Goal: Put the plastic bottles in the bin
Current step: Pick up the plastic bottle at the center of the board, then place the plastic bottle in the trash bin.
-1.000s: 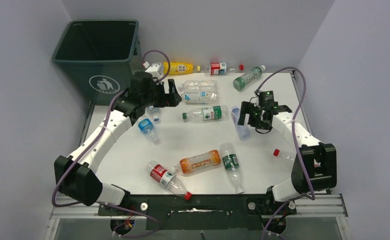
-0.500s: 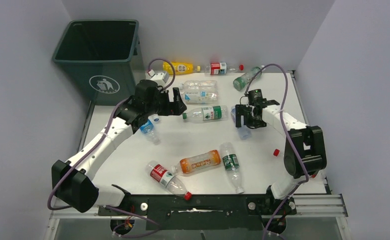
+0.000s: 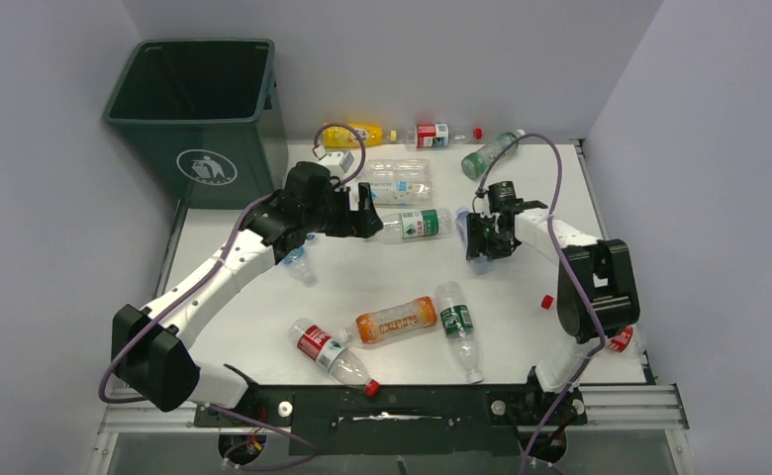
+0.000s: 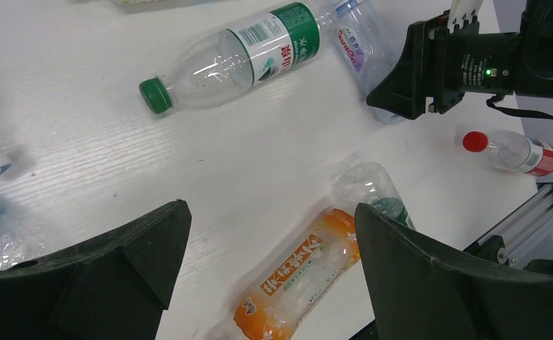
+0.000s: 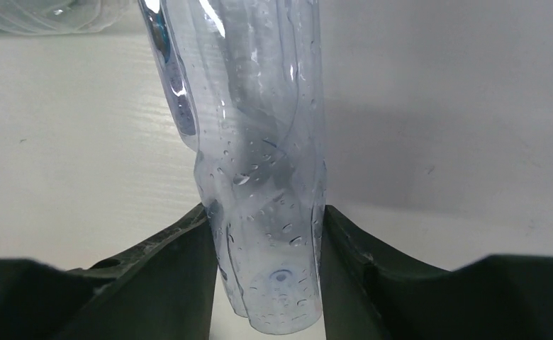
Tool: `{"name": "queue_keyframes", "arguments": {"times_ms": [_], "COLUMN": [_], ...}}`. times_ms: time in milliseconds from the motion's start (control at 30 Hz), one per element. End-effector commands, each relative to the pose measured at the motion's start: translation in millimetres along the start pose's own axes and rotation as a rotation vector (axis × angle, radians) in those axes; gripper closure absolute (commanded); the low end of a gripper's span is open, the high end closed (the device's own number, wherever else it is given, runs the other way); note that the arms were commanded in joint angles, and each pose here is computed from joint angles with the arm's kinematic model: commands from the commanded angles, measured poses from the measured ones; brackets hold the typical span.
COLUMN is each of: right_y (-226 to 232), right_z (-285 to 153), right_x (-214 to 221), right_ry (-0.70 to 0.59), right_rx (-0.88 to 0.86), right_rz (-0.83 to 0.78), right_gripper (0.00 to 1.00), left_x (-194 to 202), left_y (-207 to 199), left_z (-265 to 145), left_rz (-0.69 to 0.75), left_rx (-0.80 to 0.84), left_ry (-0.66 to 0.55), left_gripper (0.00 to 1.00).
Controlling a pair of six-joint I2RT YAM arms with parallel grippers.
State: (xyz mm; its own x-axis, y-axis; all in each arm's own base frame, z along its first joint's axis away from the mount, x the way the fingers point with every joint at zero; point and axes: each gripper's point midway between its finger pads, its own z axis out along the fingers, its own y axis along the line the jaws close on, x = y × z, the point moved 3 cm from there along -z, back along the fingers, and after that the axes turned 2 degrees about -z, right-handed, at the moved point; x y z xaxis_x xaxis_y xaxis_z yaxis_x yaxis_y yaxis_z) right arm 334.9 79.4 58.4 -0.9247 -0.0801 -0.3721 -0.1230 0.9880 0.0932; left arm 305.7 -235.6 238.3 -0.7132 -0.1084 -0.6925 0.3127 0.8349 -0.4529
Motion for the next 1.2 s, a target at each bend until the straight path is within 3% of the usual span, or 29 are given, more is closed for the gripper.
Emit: {"name": "queue_keyframes", "arguments": {"times_ms": [0,233,400,700,1167], "right_y": [10,20,36,89,144], "right_z": [-30,-77,-105,-163,-173], "right_x": [-27,-42,-50,-54,-51], "right_ry": [-0.130,-0.240,-0.298,-0.449,-0.398], "right_rx": [-0.063,-0.115,-0.209,-0.546,-0.754], "right_rz": [-0.003,-0.016,-0.016,-0.010,-0.063], "right_gripper": [0.60,0.61,0.60,0.60,0.60], "left_x": [-9,-5,-10,-15,-17], "left_y": [-21,-33,-33,-64,-74], "left_z": [-15,-20,-26,-19,-10], "left_rz": [-0.021,-0.066,-0.099,-0.252,-0.334], "left_rx": [0.072,0.131,0.131,0.341,0.487], "left_ry": [-0.020,0.014,-0.035,-0.099,-0.288], "left_gripper": [0.13,0.13,0.13,0.13,0.13]}}
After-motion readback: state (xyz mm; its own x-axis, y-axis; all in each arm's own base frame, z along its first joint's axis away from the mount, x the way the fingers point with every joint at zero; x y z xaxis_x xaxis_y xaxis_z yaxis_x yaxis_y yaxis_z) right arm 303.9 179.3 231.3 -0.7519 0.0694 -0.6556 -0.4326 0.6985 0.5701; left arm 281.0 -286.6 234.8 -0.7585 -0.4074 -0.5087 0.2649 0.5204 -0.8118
